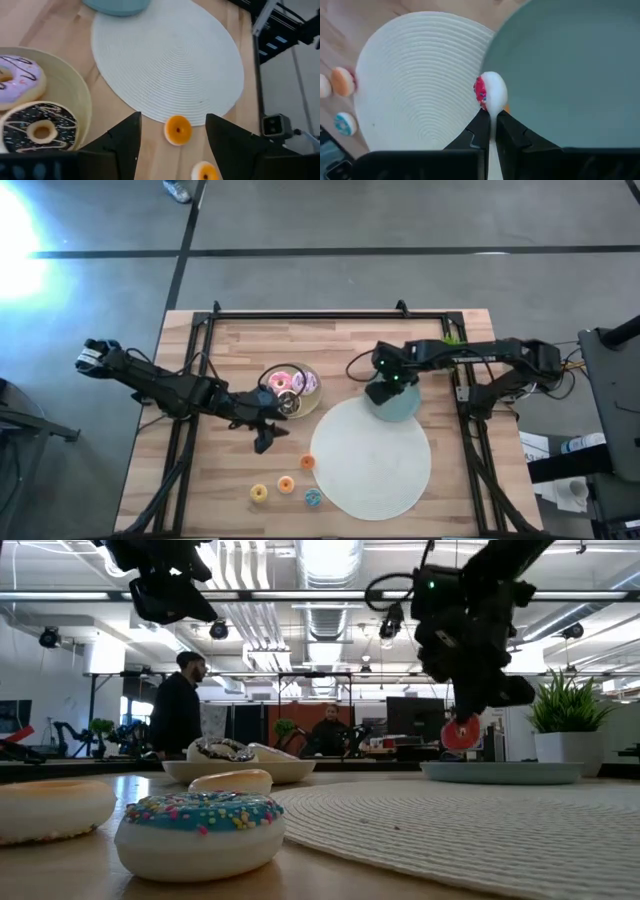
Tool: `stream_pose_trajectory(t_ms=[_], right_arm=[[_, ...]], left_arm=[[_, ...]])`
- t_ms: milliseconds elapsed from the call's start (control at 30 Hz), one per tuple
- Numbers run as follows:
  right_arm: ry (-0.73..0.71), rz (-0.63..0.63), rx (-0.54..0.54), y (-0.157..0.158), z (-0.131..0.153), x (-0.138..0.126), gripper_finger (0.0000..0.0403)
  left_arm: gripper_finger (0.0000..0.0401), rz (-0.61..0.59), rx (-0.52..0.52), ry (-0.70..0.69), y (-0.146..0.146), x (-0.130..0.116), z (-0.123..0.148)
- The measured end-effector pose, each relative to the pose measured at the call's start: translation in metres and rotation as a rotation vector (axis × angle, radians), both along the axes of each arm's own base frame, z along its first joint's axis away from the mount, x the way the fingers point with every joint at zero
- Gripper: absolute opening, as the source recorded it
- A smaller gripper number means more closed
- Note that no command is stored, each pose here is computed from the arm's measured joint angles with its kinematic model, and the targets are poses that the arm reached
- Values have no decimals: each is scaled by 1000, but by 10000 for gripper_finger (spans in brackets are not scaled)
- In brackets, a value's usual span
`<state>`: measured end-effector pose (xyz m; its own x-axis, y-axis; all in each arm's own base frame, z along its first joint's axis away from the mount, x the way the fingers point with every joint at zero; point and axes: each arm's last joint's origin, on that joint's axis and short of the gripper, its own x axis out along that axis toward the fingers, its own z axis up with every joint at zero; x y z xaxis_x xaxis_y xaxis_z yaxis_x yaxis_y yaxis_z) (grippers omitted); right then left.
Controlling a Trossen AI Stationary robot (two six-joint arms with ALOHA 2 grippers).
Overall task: Pick & Place donuts
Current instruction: Put the small red donut on the blue plate
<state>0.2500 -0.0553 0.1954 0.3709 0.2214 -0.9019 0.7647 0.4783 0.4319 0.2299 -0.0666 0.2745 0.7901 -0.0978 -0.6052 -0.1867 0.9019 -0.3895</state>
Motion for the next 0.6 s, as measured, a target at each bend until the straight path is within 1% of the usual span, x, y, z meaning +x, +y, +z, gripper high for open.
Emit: stream_pose_trajectory(t_ms=[267, 367, 467, 600], right_arm=[[74, 9, 18, -2, -29, 6, 11], [86, 23, -17, -4, -32, 10, 15], [91, 35, -53, -5, -32, 13, 33], [120, 45, -106, -8, -29, 16, 72]], left_arm=[[195, 17, 7, -3, 1, 0, 0], [195, 18, 6, -3, 1, 0, 0], [195, 18, 6, -3, 1, 0, 0], [195, 18, 6, -2, 1, 0, 0]])
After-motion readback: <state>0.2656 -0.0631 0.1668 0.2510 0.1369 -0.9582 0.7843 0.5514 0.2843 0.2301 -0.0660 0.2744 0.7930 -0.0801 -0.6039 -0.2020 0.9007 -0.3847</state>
